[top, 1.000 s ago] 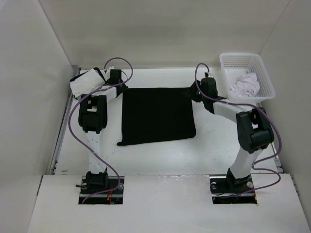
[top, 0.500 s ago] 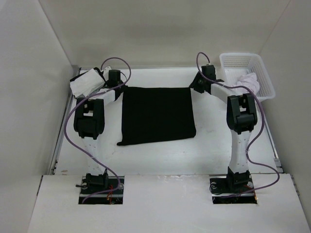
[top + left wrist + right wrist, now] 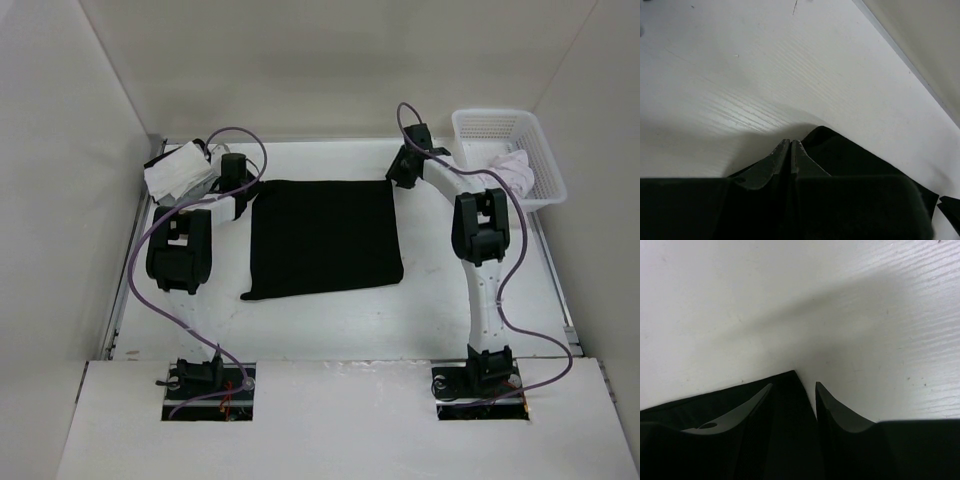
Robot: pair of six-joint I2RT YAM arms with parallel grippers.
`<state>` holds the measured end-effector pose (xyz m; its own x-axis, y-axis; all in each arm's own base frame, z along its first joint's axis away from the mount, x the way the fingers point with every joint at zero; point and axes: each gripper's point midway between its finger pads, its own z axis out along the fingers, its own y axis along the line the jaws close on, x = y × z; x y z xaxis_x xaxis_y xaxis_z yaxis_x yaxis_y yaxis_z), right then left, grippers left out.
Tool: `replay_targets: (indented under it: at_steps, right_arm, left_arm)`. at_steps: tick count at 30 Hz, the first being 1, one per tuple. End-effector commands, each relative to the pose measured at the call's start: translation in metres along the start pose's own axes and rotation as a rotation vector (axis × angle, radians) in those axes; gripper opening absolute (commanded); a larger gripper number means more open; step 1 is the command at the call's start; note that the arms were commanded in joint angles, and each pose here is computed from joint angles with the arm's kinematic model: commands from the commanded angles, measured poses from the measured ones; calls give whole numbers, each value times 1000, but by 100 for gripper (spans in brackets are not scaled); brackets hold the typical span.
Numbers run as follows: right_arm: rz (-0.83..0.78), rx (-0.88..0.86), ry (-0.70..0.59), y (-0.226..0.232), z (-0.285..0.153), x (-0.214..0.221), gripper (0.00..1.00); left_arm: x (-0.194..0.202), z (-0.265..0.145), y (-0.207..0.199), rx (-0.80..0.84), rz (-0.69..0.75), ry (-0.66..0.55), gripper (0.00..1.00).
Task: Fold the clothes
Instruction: Fold the tank top
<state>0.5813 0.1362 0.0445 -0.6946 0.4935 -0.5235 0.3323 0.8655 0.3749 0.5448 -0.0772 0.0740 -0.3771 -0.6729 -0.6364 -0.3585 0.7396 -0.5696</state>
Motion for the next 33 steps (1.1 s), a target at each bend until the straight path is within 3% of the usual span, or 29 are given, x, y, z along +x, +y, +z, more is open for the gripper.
replay_targets:
  at_steps: [1,9,21,33]
  right_arm:
    - [24,55,-6,2,-2,-4,42]
    - [20,77,25,6,-1,-1,35]
    - [-4,66,98,15,0,9,37]
    - [-19,66,153,19,5,10,16]
  left_arm:
    - [-25,-13,-32,121,-56,-61,3]
    - [-26,-15,-39,170,-81,-57,3]
    - [-27,-13,-27,186,-132,-50,3]
    - [-26,-9,-26,226,-185,-44,4]
